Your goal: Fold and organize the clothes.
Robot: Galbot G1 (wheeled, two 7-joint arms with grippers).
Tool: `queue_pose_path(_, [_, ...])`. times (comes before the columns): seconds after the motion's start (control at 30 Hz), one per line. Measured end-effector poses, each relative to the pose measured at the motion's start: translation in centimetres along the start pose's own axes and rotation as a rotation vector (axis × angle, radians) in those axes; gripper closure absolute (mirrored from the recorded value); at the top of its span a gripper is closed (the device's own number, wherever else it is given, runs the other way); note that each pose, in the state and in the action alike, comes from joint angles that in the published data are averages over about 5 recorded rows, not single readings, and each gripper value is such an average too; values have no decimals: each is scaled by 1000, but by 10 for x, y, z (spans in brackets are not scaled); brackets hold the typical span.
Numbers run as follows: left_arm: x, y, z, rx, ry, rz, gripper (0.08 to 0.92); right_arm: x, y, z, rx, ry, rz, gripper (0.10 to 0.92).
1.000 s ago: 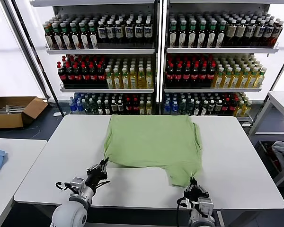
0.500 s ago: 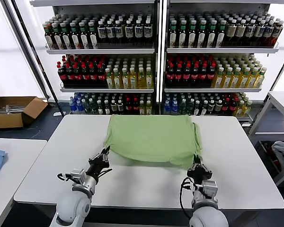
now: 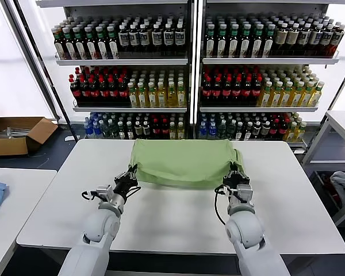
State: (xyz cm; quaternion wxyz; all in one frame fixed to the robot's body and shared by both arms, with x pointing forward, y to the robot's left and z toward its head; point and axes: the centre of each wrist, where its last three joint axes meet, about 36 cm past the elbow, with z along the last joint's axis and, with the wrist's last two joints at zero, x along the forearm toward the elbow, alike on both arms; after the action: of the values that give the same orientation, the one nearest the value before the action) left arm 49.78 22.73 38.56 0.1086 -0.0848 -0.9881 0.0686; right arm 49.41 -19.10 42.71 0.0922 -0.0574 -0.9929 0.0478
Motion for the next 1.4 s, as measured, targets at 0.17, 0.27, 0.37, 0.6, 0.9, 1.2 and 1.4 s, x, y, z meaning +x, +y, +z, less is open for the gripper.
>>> queue_pose_path(0.17, [-21, 3, -1, 3, 15, -10, 916, -20, 1, 1, 24, 22, 4, 917])
queue_pose_path(0.27, [-31, 5, -1, 4, 25, -17, 916, -30, 3, 2, 34, 37, 8, 896])
queue_pose_path(0.37, [-39, 6, -1, 5, 38, -26, 900, -39, 4, 3, 36, 51, 13, 826])
queue_pose_path(0.6, [-47, 5, 0, 5, 67, -42, 715, -55, 9, 0, -14, 65, 28, 626])
queue_pose_path(0.9, [-45, 6, -3, -6, 83, -71, 455, -59, 15, -5, -104, 51, 56, 366])
queue_pose_path(1.2, [-33, -1, -6, -16, 90, -69, 211, -63, 24, -16, -178, 57, 80, 203])
queue_pose_path(1.4, [-24, 0, -8, -19, 94, -76, 177, -52, 17, -21, -176, 77, 102, 200])
